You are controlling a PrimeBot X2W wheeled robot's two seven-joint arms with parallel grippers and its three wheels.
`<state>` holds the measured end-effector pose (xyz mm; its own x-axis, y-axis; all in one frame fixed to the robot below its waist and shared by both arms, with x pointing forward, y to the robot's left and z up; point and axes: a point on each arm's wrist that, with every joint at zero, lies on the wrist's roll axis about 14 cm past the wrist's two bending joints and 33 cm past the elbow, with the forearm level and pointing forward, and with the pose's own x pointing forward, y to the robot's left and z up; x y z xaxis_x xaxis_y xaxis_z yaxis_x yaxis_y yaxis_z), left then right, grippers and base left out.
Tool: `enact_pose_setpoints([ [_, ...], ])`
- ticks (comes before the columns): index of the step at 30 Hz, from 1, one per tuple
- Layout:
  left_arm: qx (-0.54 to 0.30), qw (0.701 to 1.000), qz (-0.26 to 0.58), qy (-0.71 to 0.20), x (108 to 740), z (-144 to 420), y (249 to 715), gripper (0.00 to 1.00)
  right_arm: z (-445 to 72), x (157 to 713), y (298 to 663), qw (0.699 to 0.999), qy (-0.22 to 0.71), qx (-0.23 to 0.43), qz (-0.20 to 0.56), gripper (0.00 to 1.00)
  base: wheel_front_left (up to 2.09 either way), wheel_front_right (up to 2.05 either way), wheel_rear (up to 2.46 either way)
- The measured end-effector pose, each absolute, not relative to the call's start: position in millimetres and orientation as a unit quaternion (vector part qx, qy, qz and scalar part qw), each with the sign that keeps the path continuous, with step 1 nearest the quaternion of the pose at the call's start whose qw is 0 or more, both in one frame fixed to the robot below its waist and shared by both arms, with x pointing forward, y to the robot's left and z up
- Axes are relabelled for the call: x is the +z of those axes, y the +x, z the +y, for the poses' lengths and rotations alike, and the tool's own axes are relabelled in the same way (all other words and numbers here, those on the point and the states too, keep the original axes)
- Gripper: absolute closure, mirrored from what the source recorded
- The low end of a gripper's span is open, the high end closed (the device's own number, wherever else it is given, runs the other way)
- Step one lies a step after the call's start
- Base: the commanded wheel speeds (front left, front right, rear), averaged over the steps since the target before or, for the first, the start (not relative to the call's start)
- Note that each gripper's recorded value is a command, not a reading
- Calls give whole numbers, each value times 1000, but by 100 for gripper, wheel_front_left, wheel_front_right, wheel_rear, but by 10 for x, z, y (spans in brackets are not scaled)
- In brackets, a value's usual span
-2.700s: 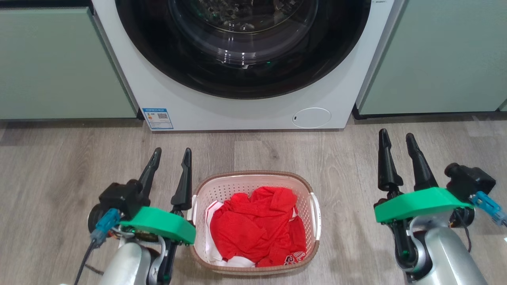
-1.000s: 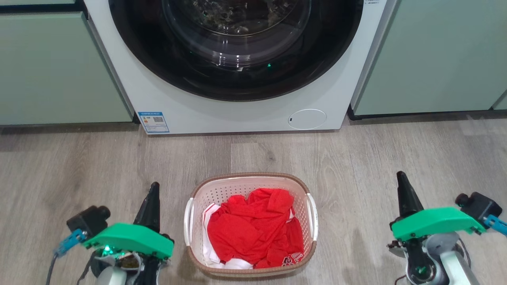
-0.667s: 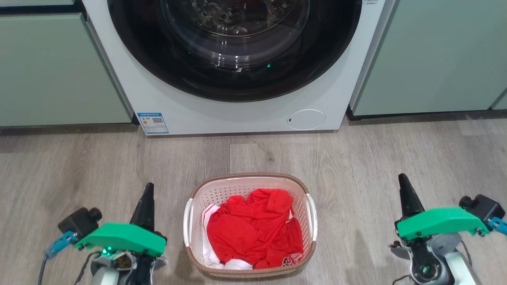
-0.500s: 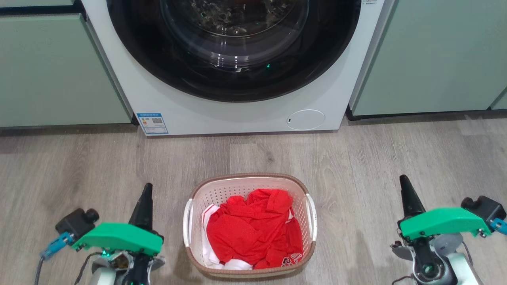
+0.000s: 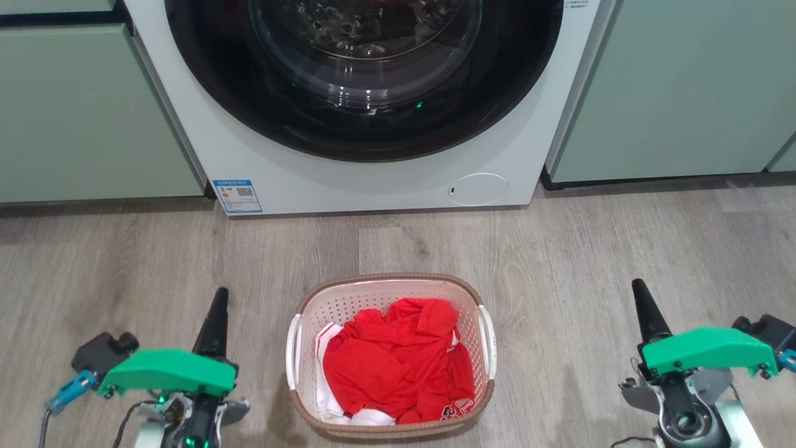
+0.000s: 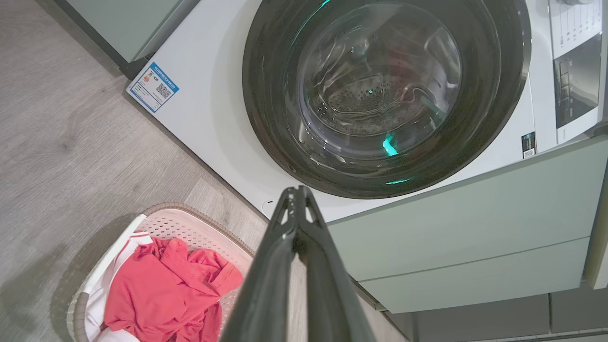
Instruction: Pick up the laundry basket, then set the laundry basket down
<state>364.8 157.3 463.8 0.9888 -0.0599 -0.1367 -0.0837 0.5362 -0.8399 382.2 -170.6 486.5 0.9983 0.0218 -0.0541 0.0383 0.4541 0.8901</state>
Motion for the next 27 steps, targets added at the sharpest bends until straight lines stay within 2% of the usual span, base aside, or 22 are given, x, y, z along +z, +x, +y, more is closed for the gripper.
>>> enact_pose_setpoints([
  [27, 26, 796, 67, -601, 4669, 1735, 3693, 100, -1879, 4800, 3784, 783, 621, -29, 34, 100, 0, 0, 0],
])
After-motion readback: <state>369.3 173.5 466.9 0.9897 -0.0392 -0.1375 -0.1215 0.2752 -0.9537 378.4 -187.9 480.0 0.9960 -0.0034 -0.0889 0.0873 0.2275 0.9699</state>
